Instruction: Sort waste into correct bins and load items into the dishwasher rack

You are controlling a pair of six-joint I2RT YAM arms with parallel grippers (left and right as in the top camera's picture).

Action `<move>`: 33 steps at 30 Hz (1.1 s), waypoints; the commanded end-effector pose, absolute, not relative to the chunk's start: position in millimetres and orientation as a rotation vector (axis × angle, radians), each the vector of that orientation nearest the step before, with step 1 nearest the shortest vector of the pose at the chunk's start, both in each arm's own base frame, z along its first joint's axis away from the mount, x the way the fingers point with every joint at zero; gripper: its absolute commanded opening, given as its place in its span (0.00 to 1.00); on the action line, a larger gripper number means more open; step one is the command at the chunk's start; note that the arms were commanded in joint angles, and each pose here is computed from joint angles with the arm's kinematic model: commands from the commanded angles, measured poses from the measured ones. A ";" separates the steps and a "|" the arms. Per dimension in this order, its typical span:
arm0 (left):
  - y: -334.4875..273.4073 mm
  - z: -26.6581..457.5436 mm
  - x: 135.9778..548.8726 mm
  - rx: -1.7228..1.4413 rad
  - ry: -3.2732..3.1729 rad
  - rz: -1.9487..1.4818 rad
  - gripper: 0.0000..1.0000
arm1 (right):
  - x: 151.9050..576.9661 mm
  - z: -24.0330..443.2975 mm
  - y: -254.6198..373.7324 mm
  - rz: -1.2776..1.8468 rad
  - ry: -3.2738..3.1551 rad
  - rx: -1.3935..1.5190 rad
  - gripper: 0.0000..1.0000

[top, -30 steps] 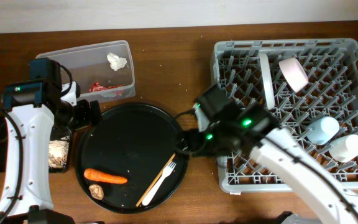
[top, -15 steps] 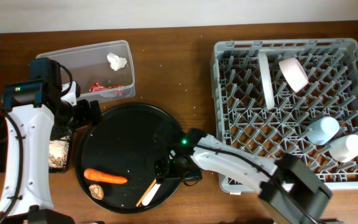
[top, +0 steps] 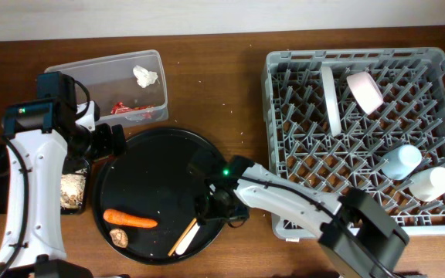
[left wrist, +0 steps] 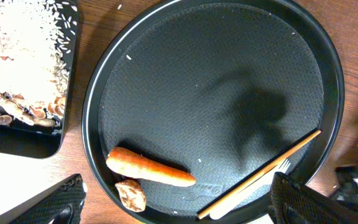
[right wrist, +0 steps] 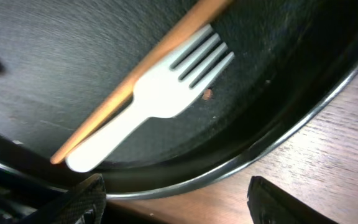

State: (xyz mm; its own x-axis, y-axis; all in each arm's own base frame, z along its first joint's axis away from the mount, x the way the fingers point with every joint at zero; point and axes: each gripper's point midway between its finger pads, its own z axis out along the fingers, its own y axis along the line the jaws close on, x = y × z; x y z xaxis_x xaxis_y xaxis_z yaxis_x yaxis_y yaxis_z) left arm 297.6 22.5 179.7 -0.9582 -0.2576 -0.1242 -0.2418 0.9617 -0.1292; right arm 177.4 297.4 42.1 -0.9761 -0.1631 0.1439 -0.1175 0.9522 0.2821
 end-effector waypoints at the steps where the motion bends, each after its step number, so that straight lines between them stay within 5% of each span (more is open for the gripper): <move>1: 22.9 177.0 296.1 -0.377 2.983 -0.160 0.95 | 204.3 84.0 310.2 -0.506 -3.058 0.251 0.77; 23: 22.8 176.8 295.7 -0.378 2.984 -0.160 0.95 | 188.2 6.9 284.8 -0.238 -2.989 0.221 0.77; 33: 22.8 176.8 295.7 -0.378 2.984 -0.160 0.95 | 260.0 11.7 198.8 0.033 -3.100 0.096 0.77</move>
